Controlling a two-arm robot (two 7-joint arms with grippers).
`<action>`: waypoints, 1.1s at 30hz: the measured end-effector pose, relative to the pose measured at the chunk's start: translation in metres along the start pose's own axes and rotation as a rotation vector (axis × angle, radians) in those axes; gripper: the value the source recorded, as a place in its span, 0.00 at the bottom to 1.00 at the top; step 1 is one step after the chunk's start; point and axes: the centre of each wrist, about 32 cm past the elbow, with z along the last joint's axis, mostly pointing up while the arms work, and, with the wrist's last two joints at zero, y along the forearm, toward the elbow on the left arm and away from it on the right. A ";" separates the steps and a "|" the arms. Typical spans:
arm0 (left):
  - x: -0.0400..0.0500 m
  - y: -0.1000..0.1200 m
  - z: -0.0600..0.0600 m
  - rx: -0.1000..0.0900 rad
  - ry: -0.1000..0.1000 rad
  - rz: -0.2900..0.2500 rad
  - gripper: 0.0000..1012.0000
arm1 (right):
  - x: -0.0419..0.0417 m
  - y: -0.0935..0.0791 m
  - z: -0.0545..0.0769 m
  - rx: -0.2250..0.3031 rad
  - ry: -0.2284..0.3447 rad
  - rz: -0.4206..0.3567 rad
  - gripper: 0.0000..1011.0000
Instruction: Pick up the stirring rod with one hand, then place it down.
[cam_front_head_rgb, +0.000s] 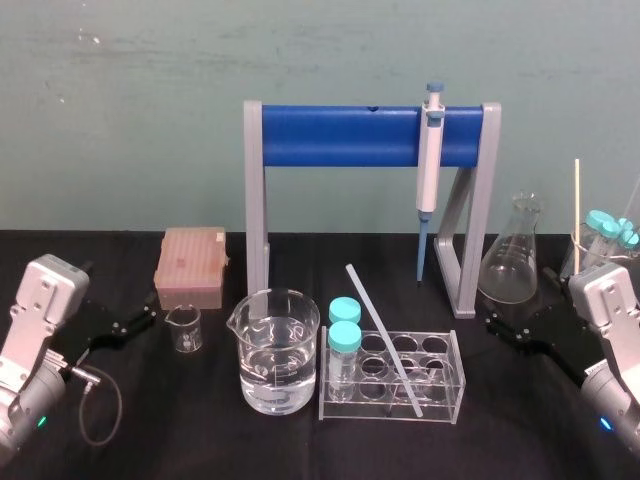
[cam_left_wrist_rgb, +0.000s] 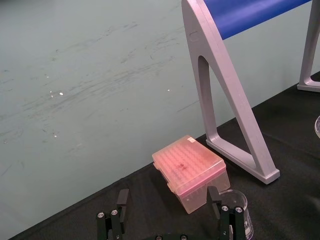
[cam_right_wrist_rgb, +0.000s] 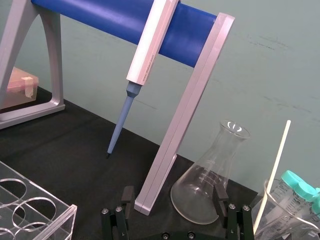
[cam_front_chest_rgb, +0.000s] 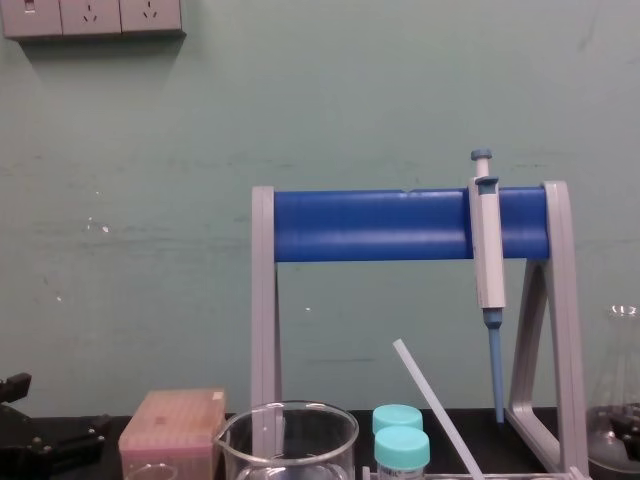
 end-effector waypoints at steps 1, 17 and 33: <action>0.0000 0.000 0.000 0.000 0.000 0.000 0.99 | 0.0000 0.000 0.000 0.000 0.000 0.000 0.99; 0.0000 0.000 0.000 0.000 0.000 0.000 0.99 | 0.0000 0.000 0.000 0.000 0.000 0.000 0.99; 0.0000 0.000 0.000 0.000 0.000 0.000 0.99 | 0.0000 0.000 0.000 0.000 0.000 0.000 0.99</action>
